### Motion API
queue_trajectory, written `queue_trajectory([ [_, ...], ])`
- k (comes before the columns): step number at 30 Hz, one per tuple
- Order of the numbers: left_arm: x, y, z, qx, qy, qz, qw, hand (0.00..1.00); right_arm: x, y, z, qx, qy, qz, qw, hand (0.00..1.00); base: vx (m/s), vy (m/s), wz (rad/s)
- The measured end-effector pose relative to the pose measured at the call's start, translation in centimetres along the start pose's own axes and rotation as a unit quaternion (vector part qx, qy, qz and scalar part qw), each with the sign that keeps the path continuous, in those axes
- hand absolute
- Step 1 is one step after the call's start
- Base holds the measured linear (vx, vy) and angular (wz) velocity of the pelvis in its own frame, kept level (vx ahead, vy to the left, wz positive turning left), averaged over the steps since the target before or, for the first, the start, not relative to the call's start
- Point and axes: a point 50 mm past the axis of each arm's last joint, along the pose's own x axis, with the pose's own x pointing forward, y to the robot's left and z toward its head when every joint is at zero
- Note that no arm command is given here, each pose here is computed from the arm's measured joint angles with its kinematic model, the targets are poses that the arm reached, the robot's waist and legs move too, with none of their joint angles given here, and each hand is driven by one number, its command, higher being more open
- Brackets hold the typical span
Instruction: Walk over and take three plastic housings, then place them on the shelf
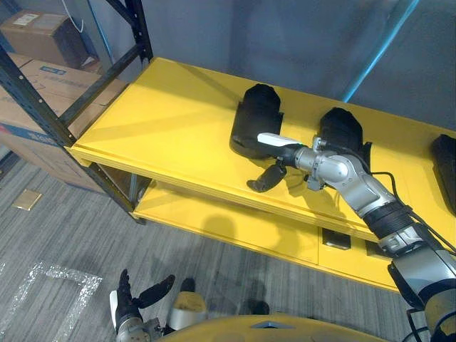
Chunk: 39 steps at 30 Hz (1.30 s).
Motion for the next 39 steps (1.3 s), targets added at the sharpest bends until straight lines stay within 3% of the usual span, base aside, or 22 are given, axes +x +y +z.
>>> queue_trajectory([
  [25,-0.05,0.20,-0.47,-0.010,0.014,0.009,1.000,1.00,0.48,0.03,0.54,0.074,-0.004,0.015,0.997,1.00,0.00,-0.001,0.00],
  [39,0.17,0.39,-0.86,0.002,0.033,0.007,0.999,1.00,0.99,0.66,0.68,0.116,0.008,0.076,0.990,1.00,0.00,0.000,0.00],
])
